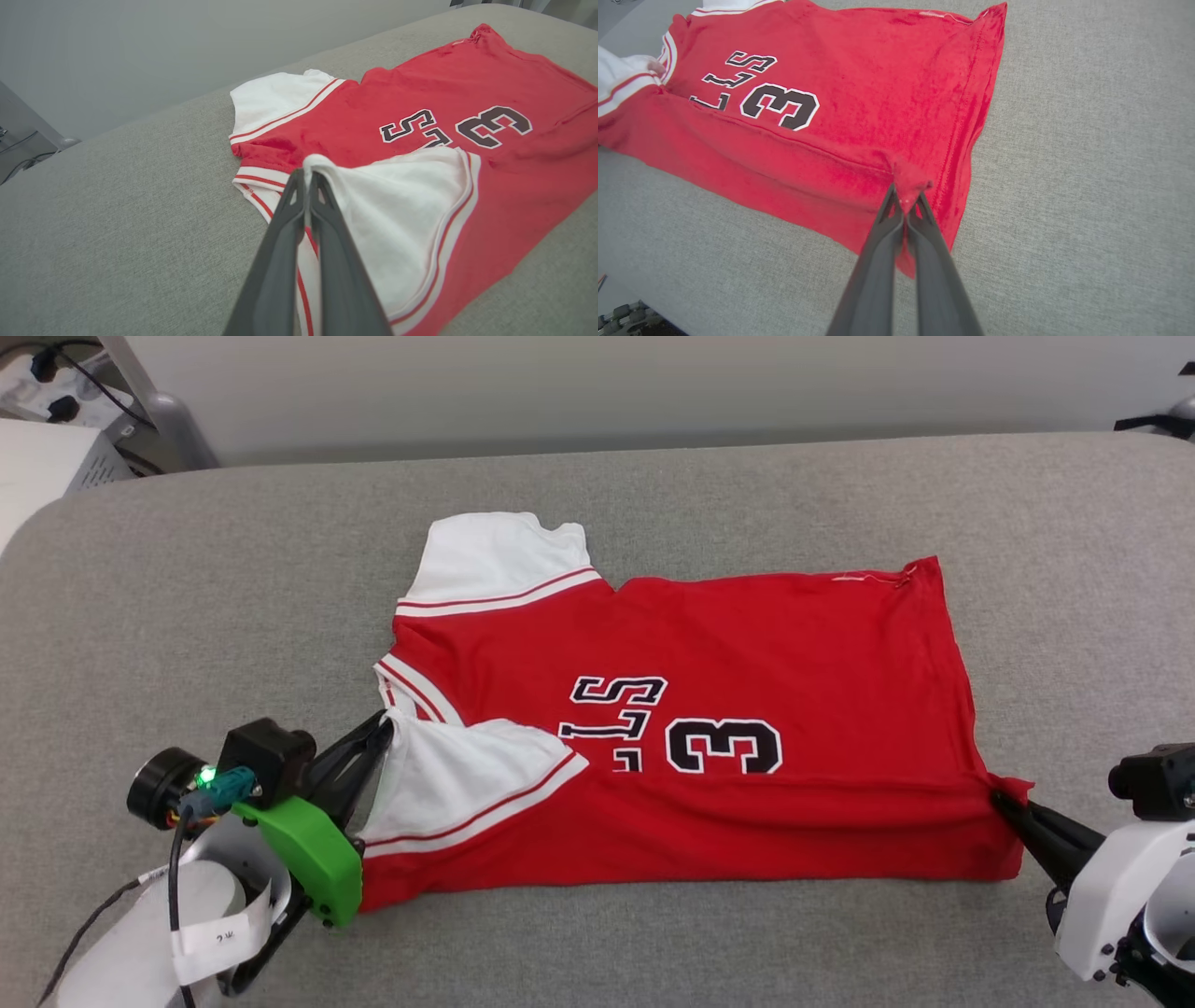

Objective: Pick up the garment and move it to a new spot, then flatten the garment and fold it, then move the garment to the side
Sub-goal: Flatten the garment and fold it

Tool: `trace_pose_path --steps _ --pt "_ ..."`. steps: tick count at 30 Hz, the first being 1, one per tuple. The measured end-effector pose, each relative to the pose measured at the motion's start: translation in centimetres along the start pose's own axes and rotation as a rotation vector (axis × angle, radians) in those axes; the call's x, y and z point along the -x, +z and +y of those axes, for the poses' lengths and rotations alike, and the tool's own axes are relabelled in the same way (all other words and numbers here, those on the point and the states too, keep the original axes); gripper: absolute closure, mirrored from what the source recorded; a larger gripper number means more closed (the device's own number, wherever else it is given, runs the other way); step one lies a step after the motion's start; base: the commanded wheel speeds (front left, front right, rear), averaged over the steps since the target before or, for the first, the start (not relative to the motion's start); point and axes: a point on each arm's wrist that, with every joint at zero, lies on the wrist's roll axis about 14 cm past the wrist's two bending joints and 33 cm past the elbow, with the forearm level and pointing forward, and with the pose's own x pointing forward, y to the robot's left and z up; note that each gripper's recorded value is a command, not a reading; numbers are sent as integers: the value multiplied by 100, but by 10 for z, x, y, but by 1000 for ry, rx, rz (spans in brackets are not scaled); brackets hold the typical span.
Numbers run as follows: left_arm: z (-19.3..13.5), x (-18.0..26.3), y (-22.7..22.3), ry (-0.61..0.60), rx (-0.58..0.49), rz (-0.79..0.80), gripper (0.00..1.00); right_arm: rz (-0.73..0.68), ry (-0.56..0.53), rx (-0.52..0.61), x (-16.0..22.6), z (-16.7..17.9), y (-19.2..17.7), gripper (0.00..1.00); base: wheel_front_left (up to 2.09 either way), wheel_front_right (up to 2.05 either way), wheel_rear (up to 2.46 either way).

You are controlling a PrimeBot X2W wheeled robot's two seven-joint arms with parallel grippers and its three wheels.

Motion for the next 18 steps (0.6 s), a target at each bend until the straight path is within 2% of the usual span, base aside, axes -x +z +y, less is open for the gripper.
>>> trace_pose_path --steps 10,18 --pt "14 -30 -30 -28 -12 85 100 47 -12 3 -32 -12 -1 100 0 0 0" --pt "14 -34 -73 -46 7 203 100 164 -37 9 -50 -26 -28 100 0 0 0"
